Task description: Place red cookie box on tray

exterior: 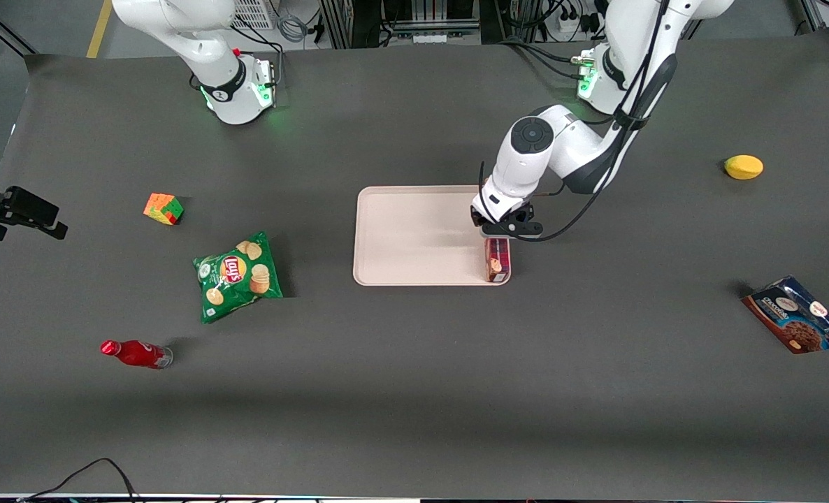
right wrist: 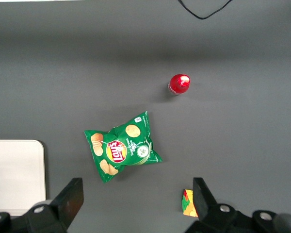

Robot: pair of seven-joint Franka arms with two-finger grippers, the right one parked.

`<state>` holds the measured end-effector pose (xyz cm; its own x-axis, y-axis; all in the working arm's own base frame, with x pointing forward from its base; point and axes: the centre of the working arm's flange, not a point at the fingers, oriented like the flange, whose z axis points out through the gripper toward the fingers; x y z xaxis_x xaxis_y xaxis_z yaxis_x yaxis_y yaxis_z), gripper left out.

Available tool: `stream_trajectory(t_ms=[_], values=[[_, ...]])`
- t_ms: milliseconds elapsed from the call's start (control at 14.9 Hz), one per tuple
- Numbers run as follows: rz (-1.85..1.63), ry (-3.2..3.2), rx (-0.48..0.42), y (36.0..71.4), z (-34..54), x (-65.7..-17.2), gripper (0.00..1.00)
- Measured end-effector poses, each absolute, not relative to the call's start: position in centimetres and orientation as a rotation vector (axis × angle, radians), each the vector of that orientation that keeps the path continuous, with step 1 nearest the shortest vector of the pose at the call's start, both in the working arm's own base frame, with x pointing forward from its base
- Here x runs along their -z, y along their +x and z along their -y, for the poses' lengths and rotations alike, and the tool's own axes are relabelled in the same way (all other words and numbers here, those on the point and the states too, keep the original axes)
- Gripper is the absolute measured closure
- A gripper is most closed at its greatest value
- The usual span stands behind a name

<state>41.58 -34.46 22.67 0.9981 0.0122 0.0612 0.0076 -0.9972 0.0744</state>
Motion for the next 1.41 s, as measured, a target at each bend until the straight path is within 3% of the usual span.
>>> stream_trajectory(t_ms=[269,471,672,874,1076,1412], values=[[-0.038,3.05,-0.126,42.6,35.0,-23.8,0.02],[-0.072,3.124,-0.11,45.2,35.5,-27.3,0.0],[-0.084,3.194,-0.03,49.1,35.1,-34.4,0.0],[-0.033,3.198,0.028,53.6,30.0,-41.3,0.0],[-0.016,3.204,0.001,56.9,21.9,-47.2,0.0],[-0.089,3.181,-0.018,55.9,10.3,-58.9,0.0]])
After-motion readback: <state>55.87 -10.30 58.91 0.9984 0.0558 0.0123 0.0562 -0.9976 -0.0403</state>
